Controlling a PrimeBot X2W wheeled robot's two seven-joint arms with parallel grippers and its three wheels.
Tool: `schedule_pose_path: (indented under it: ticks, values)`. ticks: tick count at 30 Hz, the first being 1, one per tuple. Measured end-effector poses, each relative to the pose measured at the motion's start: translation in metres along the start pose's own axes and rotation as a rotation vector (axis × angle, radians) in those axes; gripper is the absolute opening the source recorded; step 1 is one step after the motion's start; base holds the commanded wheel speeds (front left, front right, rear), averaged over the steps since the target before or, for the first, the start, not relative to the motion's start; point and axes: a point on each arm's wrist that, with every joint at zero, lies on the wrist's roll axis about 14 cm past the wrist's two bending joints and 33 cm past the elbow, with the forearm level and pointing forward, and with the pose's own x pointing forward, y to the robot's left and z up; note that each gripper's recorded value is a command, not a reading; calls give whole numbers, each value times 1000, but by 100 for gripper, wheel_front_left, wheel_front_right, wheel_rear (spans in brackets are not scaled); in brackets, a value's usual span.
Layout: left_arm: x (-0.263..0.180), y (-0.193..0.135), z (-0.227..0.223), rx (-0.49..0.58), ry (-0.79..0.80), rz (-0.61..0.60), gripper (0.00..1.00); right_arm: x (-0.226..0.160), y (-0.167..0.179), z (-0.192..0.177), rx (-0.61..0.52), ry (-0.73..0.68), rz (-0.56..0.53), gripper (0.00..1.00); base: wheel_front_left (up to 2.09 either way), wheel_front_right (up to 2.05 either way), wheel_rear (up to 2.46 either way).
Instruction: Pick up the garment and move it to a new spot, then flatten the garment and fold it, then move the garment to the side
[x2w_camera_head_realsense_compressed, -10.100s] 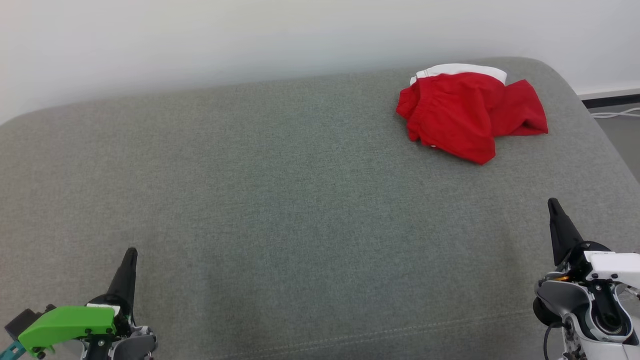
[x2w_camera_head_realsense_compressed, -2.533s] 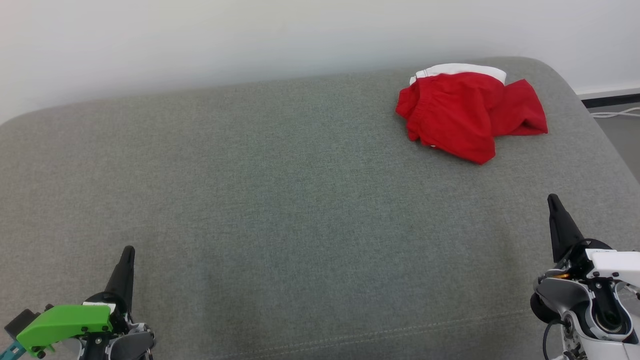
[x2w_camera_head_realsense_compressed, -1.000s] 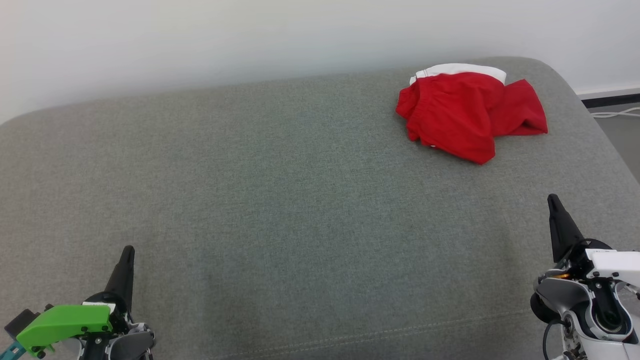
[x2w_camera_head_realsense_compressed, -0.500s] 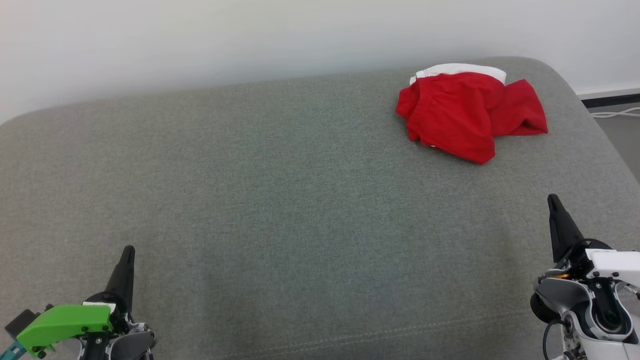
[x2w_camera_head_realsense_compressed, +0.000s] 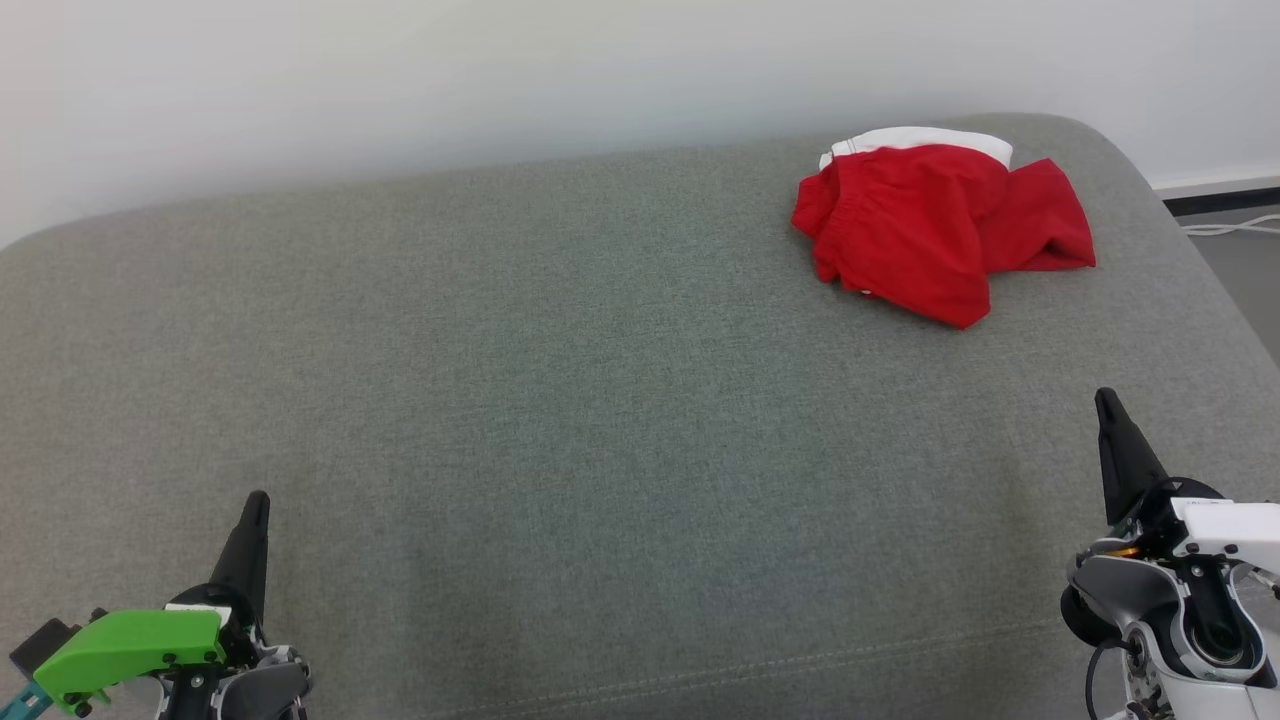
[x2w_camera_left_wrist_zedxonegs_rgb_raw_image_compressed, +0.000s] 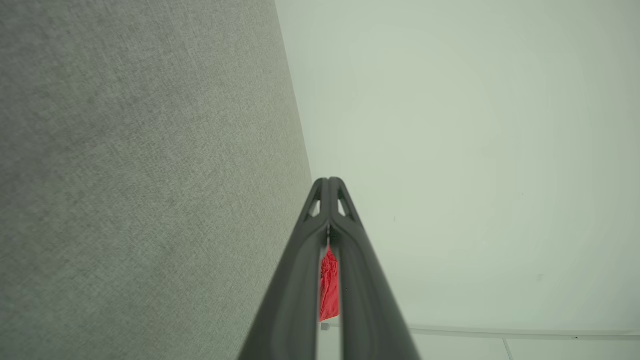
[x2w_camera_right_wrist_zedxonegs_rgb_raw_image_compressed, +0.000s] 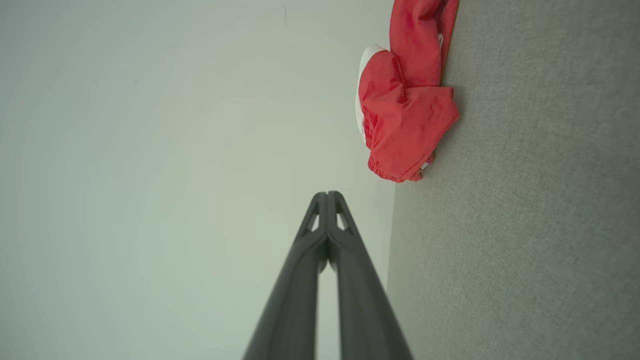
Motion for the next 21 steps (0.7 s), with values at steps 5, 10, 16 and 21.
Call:
schedule_pose_path:
  ticks: [5,10,16,21]
  values:
    - [0,0,-1,1,7,0,0,0,0,0,0,0,0,0,0,0,0]
    - [0,0,-1,1,7,0,0,0,0,0,0,0,0,0,0,0,0]
    - [0,0,-1,2,7,0,0,0,0,0,0,0,0,0,0,0,0]
    - [0,0,-1,2,7,0,0,0,0,0,0,0,0,0,0,0,0]
